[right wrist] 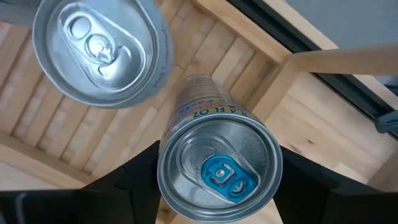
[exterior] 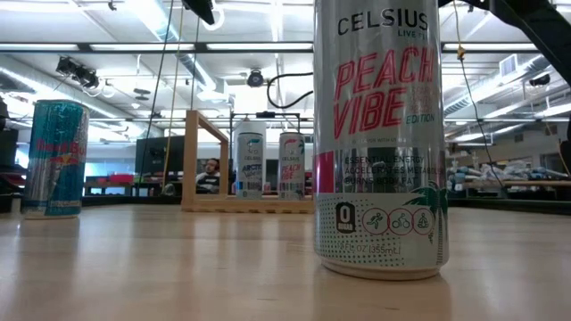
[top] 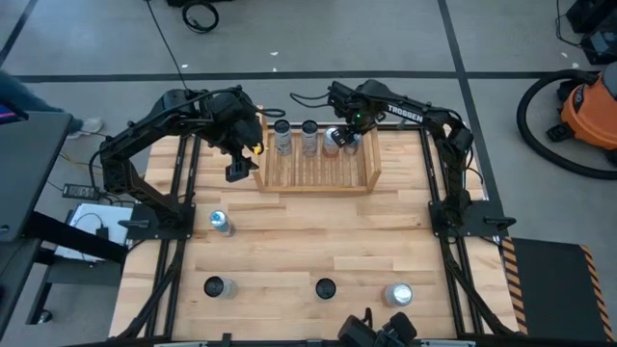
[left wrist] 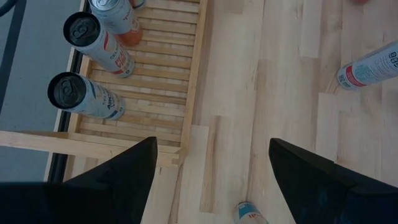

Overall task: Place canned beverage on shelf
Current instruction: Put the right blue soda can into the shelf

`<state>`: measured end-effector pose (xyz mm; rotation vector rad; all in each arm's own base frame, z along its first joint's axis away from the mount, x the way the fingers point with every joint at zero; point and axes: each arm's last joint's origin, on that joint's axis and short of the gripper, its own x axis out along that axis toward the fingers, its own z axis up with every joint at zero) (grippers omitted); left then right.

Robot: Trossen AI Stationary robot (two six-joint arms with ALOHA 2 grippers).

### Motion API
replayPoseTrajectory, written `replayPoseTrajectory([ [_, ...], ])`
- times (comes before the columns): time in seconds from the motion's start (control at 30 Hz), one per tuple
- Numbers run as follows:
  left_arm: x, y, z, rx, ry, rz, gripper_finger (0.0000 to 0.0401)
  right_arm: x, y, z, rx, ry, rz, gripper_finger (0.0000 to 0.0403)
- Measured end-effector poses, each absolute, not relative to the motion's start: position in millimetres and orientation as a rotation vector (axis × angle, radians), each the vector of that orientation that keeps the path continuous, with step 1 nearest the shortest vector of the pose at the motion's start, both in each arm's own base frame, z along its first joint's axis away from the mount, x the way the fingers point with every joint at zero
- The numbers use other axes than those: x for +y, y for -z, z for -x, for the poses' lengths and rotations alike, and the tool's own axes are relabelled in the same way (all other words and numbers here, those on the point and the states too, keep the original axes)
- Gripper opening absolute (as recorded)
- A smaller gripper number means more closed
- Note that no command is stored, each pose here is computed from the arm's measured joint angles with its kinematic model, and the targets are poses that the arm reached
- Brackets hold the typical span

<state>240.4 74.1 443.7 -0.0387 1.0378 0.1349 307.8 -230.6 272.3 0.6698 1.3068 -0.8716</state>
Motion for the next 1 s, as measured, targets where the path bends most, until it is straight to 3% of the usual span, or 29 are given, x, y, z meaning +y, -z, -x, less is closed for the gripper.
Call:
replayPoseTrajectory([
  [1.0,74,-444,-240,1.038,-0.134,0.037,0.0311,-232,-260,-308,1.302,0.881,-0.680,0.0258],
])
